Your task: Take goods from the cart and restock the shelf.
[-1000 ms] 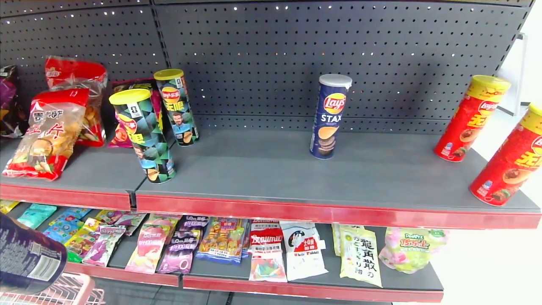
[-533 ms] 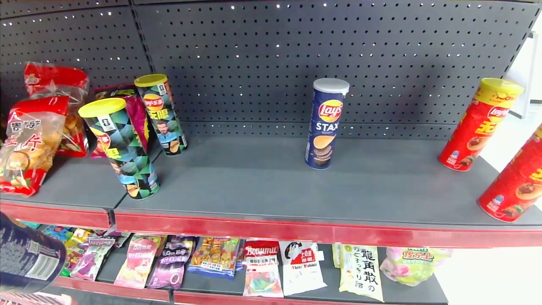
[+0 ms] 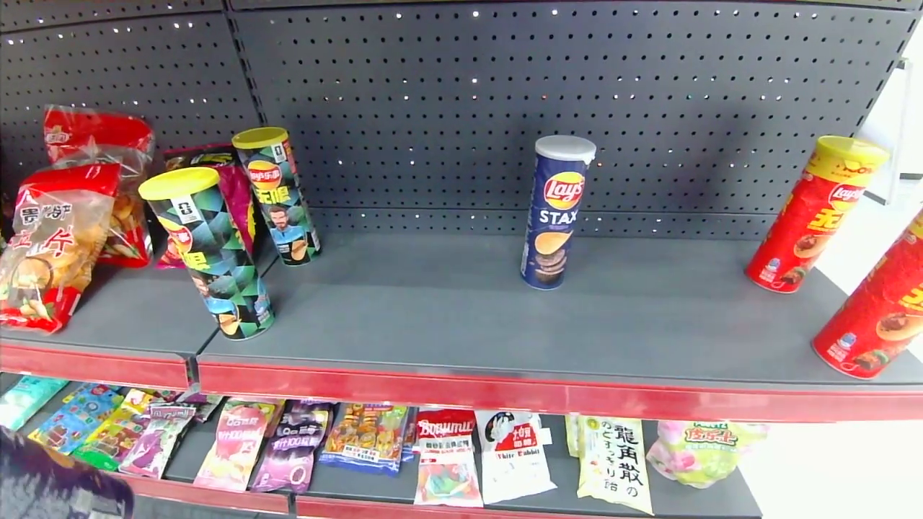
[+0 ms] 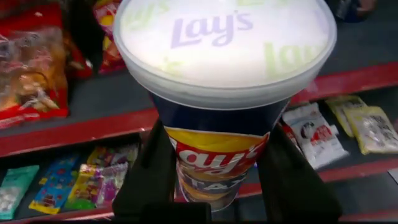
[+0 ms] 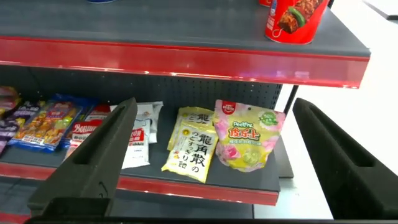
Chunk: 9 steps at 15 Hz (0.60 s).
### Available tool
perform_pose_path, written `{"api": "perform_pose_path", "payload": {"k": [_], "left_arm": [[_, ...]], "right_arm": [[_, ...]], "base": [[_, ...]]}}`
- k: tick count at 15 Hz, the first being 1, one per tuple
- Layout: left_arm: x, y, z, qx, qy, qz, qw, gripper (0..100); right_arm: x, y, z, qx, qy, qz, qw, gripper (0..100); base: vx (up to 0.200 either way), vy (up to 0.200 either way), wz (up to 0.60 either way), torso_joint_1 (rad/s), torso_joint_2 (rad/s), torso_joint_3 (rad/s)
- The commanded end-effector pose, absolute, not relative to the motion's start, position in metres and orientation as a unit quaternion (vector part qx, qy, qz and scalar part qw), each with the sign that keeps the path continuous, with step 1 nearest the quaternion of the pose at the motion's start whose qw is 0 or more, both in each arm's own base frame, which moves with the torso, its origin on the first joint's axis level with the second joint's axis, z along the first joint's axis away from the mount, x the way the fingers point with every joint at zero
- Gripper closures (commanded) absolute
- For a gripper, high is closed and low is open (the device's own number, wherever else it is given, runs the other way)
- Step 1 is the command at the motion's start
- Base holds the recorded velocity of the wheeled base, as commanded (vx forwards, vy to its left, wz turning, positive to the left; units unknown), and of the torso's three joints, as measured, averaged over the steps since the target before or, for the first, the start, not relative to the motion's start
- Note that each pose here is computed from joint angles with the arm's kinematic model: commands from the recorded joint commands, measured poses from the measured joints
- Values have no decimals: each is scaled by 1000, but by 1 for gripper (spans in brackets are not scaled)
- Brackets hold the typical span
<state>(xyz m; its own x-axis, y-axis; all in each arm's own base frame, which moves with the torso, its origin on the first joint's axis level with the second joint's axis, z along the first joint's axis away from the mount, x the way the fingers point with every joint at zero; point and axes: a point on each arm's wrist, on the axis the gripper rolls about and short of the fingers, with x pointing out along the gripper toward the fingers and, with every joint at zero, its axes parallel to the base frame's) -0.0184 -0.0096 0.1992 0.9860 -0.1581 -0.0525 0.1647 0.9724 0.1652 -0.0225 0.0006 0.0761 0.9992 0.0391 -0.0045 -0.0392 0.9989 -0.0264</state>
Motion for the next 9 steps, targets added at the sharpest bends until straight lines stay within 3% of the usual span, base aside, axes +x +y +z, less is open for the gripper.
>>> {"api": "perform_pose_path", "payload": {"k": [1,3,4,6,9], "left_arm": [[-44,-12,199,88,-3,-121,989,100],[-43,-12,197,84,12,-126,988,100],[-41,-11,197,83,18,-121,989,100],[-37,-11,199,82,26,-111,990,100],[-30,-10,200,73,42,-112,990,100]], "right_arm": [[-24,2,88,-27,-14,51,998,0],[-9,4,165,-12,7,94,995,0],[10,7,196,-33,22,179,983,0],[61,14,224,-92,59,236,966,0],[127,44,264,-79,44,319,943,0]], "base": [[0,0,0,0,0,0],[0,0,0,0,0,0],[0,0,0,0,0,0],[0,0,0,0,0,0],[0,0,0,0,0,0]]}}
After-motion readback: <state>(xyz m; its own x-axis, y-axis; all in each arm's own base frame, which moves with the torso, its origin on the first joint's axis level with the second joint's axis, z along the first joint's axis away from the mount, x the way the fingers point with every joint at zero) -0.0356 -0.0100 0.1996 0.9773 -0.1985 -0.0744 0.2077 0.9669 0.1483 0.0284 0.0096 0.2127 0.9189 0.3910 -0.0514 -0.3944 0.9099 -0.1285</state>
